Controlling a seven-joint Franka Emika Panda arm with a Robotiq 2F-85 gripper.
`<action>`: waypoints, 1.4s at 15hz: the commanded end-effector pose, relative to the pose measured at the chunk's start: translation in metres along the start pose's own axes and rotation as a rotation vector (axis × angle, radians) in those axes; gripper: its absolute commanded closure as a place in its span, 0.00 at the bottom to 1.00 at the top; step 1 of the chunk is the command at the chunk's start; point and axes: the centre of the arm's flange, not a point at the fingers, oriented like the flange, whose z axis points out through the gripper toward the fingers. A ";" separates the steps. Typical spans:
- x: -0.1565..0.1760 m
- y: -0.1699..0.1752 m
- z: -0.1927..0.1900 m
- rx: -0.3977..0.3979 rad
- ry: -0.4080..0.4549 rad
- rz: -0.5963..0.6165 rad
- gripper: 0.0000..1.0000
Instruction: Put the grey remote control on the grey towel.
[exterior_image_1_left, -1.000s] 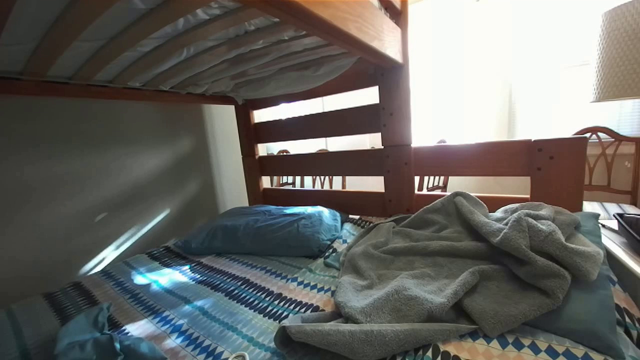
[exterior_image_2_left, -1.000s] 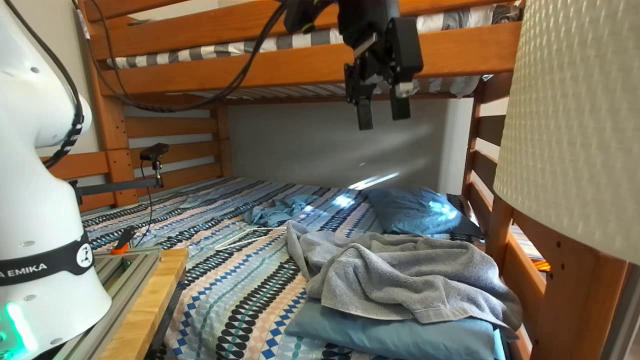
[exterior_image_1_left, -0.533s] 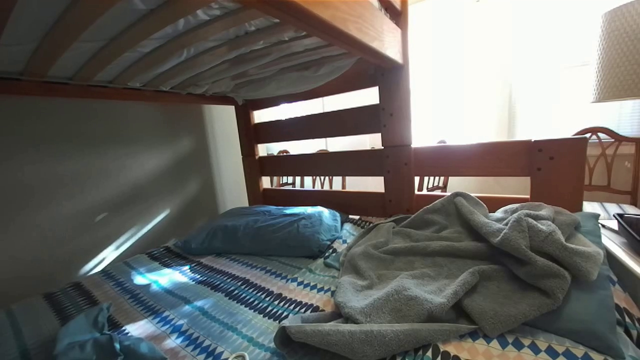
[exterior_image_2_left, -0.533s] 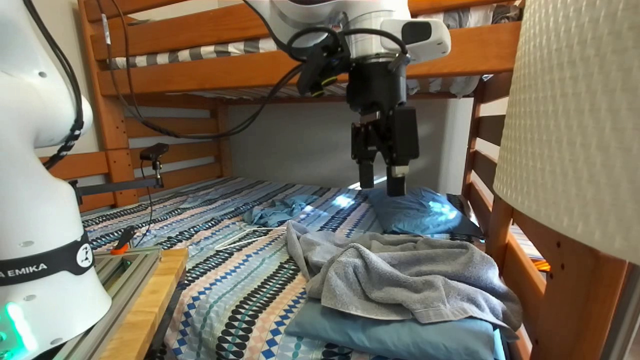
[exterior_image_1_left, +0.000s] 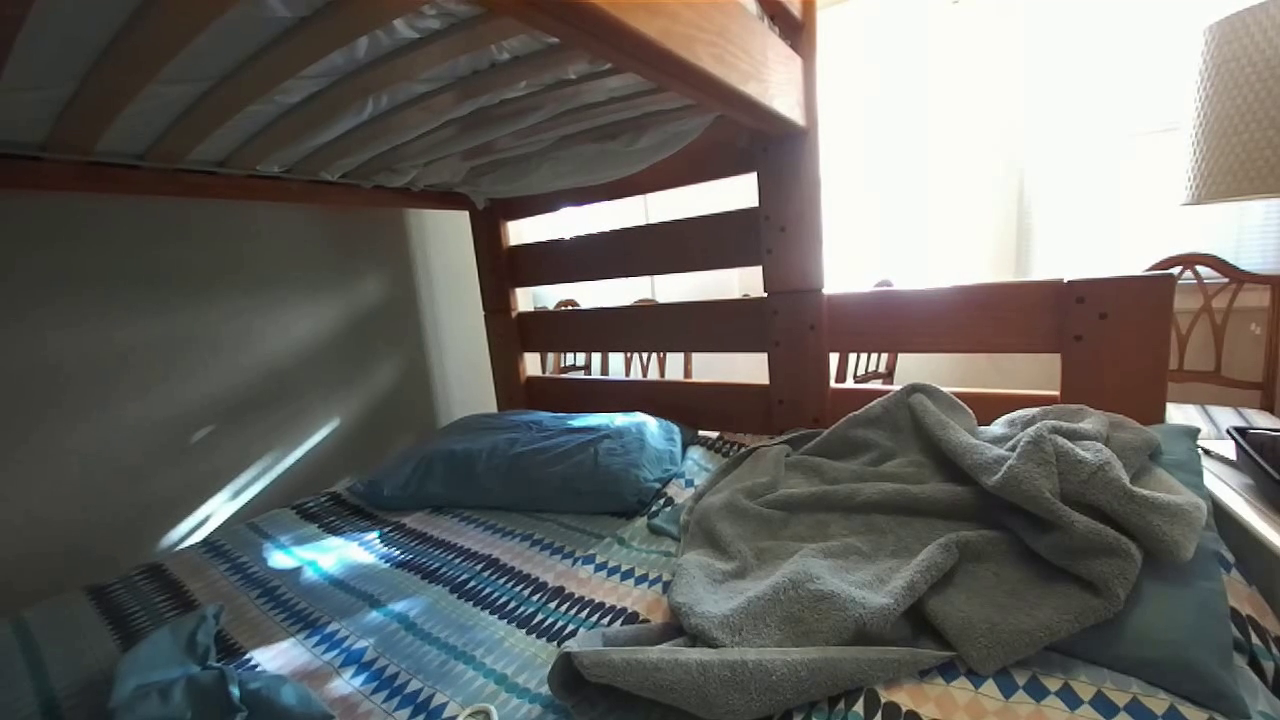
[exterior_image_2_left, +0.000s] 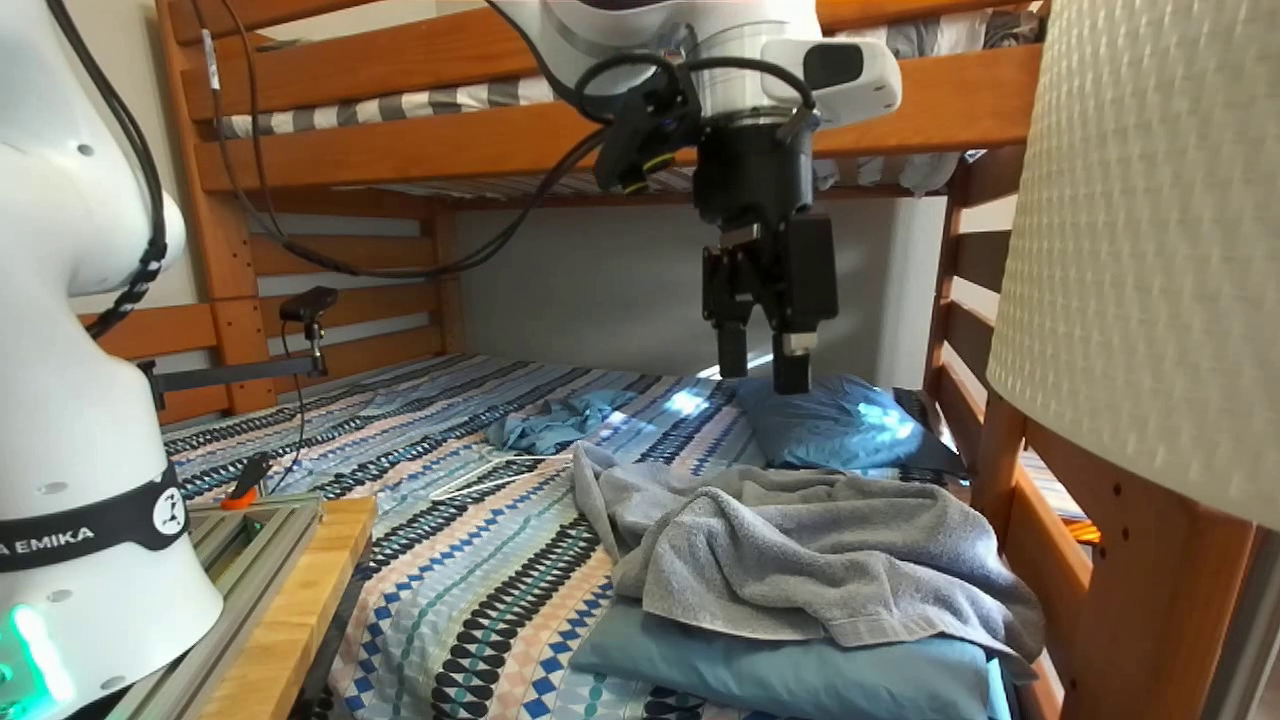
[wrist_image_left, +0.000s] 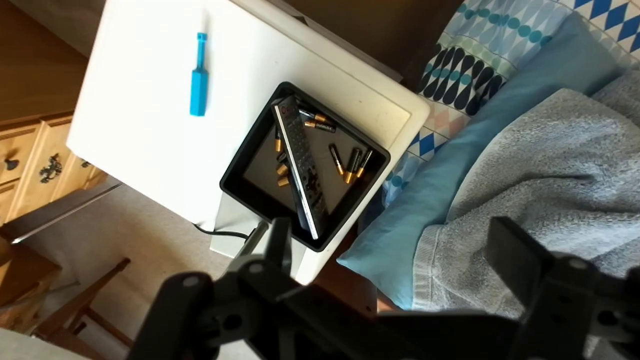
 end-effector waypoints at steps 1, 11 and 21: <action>0.022 0.007 0.056 0.005 -0.088 -0.019 0.00; 0.075 0.010 0.222 -0.056 -0.104 0.076 0.00; 0.093 0.023 0.263 -0.103 -0.155 0.146 0.00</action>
